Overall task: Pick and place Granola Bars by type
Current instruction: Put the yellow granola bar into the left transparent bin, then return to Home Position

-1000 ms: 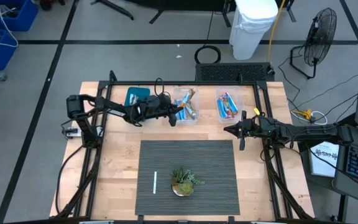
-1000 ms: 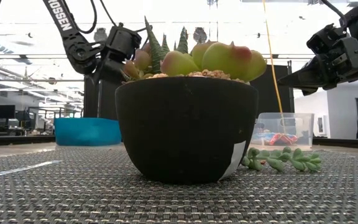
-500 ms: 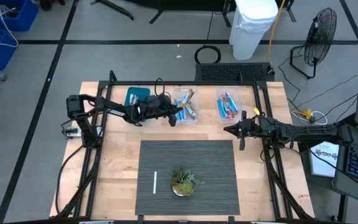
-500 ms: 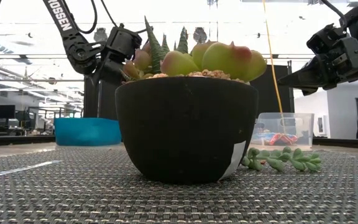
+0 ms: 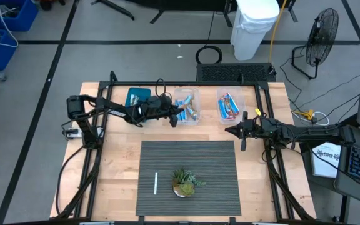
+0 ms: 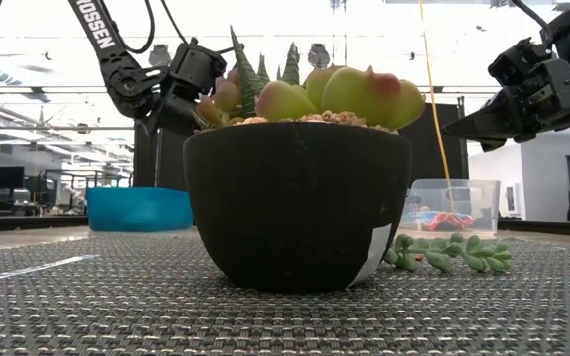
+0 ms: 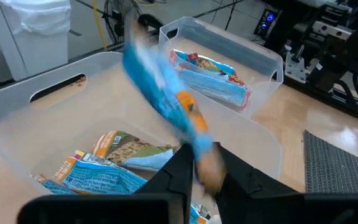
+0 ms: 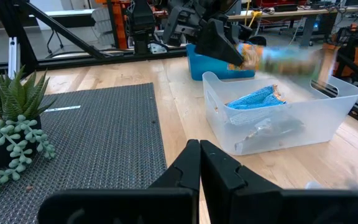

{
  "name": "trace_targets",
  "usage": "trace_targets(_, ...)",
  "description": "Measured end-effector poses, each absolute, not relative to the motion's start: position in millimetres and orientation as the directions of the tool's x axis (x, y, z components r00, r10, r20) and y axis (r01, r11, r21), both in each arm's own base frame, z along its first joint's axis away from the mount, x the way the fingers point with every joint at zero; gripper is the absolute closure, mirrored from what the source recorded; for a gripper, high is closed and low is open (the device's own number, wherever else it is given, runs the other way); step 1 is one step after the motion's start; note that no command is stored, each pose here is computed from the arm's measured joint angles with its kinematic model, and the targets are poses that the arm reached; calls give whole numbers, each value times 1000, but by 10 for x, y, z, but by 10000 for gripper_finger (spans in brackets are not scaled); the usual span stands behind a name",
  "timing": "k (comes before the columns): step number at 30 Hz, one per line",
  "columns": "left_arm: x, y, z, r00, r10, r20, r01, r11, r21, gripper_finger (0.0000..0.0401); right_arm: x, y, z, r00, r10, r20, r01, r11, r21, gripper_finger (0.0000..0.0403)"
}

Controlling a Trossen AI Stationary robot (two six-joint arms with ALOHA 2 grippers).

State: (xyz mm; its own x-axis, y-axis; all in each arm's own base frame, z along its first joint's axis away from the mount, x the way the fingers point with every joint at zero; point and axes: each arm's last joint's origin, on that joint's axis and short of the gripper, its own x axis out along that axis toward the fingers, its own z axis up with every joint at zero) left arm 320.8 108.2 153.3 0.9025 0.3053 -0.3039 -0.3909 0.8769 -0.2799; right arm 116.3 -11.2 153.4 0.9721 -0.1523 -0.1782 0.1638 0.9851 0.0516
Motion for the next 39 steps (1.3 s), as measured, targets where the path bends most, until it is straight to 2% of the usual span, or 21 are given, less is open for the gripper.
trace_targets(9,3213,1076,1564,916,287,-281,-369,879,-303,330,1163,-112,1534,972,-152,-178,164,985,51,398)
trace_targets(18,3198,1007,1875,979,164,-123,-186,962,-200,328,1163,-112,1534,972,-153,-178,164,985,52,399)
trace_targets(22,3108,950,2118,994,73,-84,-89,975,-204,327,1163,-112,1534,972,-152,-178,164,985,52,399)
trace_targets(27,2814,845,2482,991,-8,-133,-12,989,-148,327,1163,-112,1535,972,-152,-178,164,985,52,399)
trace_targets(30,2599,703,2559,988,-50,-147,37,995,-96,327,1163,-112,1534,972,-152,-178,164,985,52,398)
trace_targets(35,2236,486,2427,993,-87,-74,84,995,-52,327,1163,-112,1534,972,-152,-178,164,985,52,398)
trace_targets(39,1970,375,2151,994,-104,-37,100,991,-93,327,1162,-112,1535,972,-153,-178,164,985,52,399)
